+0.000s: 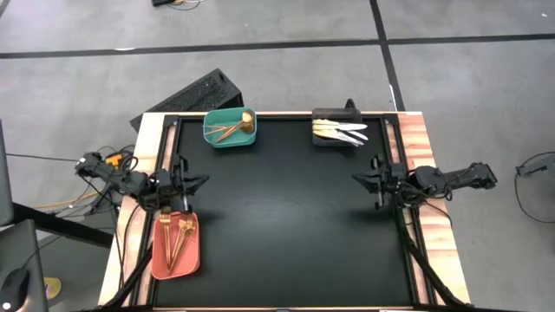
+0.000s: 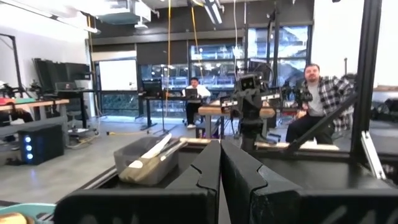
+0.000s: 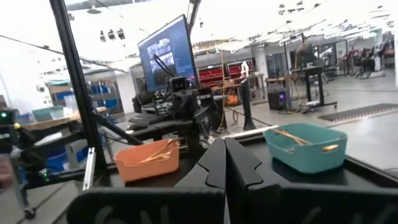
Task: Sort silverware by color (type)
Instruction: Return to Home Position
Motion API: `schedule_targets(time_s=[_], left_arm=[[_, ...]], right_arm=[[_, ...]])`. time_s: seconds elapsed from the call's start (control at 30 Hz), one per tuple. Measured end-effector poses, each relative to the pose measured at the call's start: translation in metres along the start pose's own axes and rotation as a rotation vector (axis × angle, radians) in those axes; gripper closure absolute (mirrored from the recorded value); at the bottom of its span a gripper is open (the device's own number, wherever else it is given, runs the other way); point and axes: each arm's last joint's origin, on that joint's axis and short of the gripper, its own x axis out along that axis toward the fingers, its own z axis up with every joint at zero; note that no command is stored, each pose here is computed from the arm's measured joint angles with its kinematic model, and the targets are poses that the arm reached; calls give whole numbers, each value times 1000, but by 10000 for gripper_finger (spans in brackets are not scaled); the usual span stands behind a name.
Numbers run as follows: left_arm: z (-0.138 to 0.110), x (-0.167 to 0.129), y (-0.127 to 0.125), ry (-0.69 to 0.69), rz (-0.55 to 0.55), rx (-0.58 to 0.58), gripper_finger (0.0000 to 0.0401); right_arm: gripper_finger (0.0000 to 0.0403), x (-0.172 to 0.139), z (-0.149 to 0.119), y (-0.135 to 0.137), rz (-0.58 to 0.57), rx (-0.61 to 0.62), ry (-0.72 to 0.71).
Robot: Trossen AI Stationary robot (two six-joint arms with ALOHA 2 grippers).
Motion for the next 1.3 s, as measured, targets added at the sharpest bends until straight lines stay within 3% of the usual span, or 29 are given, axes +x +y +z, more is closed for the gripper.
schedule_targets(time_s=[0.27, 0.57, 0.83, 0.97, 1.3], left_arm=[[-5, -1, 0, 44, -10, 12, 399], [-1, -2, 2, 7, 19, 53, 399], [-7, -2, 1, 61, 11, 93, 399], [-16, -3, 0, 142, 5, 76, 399], [-16, -3, -1, 135, -15, 45, 399]], right_arm=[[392, 0, -4, 0, 19, 31, 20], [392, 0, -8, 0, 15, -13, 61], [392, -1, -15, -2, 4, -36, 131], [392, -1, -15, -2, 4, -38, 131], [392, -1, -7, -1, 6, -134, 159]])
